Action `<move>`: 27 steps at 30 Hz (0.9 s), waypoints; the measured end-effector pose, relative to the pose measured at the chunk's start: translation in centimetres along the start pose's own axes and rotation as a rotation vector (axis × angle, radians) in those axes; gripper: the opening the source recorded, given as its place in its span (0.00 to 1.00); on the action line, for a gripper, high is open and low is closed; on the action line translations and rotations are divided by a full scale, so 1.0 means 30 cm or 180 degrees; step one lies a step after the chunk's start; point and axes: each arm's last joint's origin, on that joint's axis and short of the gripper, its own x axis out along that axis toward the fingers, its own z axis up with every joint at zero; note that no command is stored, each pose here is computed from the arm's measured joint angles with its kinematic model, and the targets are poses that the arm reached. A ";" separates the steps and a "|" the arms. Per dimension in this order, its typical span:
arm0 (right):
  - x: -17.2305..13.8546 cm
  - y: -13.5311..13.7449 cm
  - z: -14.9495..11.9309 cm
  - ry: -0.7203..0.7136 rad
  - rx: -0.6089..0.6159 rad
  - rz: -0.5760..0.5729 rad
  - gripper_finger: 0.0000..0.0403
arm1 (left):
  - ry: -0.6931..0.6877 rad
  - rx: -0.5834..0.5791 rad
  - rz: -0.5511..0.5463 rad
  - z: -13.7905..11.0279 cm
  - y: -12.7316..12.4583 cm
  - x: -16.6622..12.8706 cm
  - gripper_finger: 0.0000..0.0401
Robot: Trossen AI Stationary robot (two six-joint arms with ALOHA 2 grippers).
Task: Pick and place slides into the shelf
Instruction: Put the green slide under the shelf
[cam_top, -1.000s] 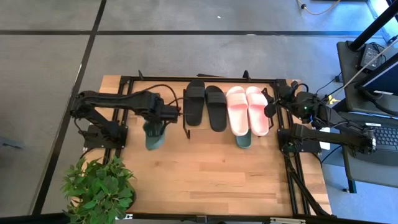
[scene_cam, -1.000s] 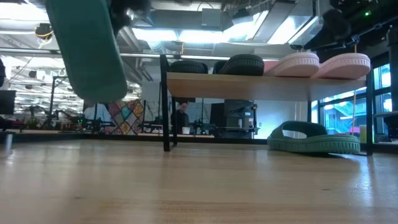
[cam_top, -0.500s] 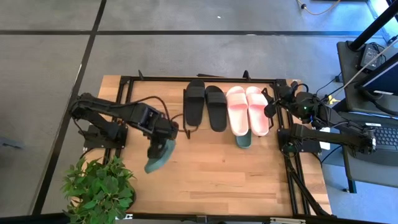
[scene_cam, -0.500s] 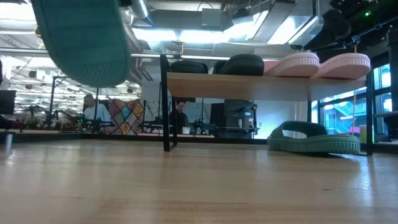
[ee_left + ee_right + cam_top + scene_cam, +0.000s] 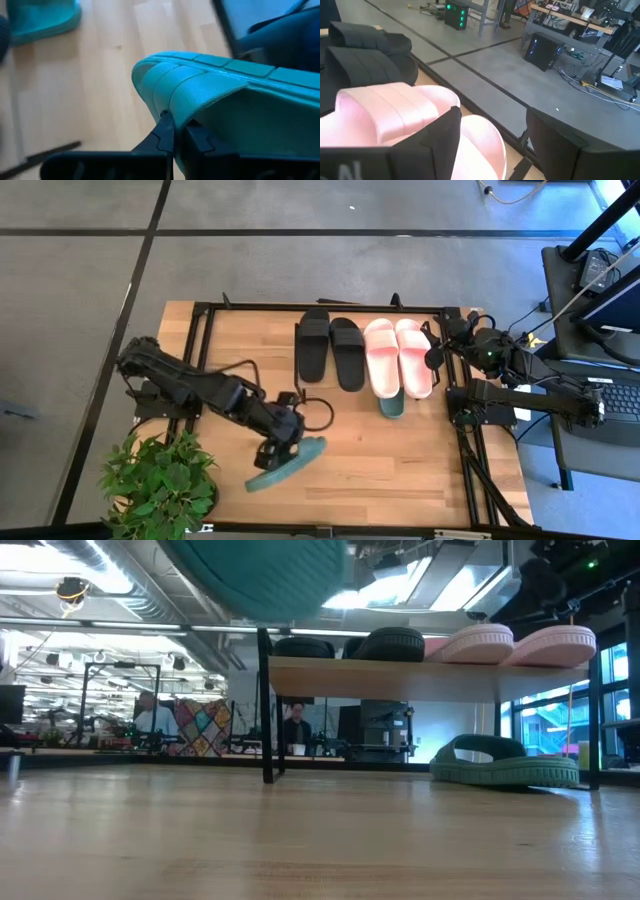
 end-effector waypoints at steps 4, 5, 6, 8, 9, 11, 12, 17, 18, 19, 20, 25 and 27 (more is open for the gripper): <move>0.000 0.000 -0.012 0.0106 -0.0057 0.0006 0.56 | 0.0142 0.0100 0.0477 0.008 0.029 0.090 0.01; 0.000 0.000 -0.016 0.0144 -0.0059 0.0008 0.56 | 0.0154 0.0102 0.0598 0.012 0.036 0.112 0.01; -0.001 0.000 -0.021 0.0191 -0.0029 0.0005 0.56 | 0.0145 0.0087 0.0684 0.019 0.045 0.137 0.01; -0.001 0.000 -0.027 0.0240 0.0031 0.0003 0.56 | 0.0156 0.0073 0.0818 0.027 0.055 0.187 0.01; -0.001 0.000 -0.026 0.0236 0.0034 0.0003 0.56 | 0.0168 0.0079 0.0889 0.029 0.057 0.213 0.01; -0.001 0.000 -0.026 0.0227 0.0038 0.0003 0.56 | 0.0208 0.0094 0.1040 0.032 0.062 0.261 0.01; -0.001 0.000 -0.026 0.0228 0.0037 0.0004 0.56 | 0.0236 0.0102 0.1117 0.036 0.063 0.281 0.01; -0.001 0.000 -0.026 0.0228 0.0034 0.0003 0.56 | 0.0318 0.0173 0.1464 0.068 0.057 0.385 0.01; -0.001 0.000 -0.026 0.0228 0.0033 0.0003 0.56 | 0.0333 0.0180 0.1483 0.078 0.054 0.404 0.01; -0.001 0.000 -0.026 0.0227 0.0033 0.0004 0.56 | 0.0342 0.0185 0.1491 0.087 0.052 0.422 0.01; -0.001 0.000 -0.026 0.0227 0.0033 0.0004 0.56 | 0.0350 0.0189 0.1495 0.095 0.050 0.441 0.01; -0.001 0.000 -0.026 0.0228 0.0026 0.0004 0.56 | 0.0537 0.0263 0.1671 0.110 0.049 0.541 0.01; -0.001 0.000 -0.025 0.0226 0.0026 0.0005 0.56 | 0.0653 0.0315 0.1783 0.108 0.051 0.565 0.01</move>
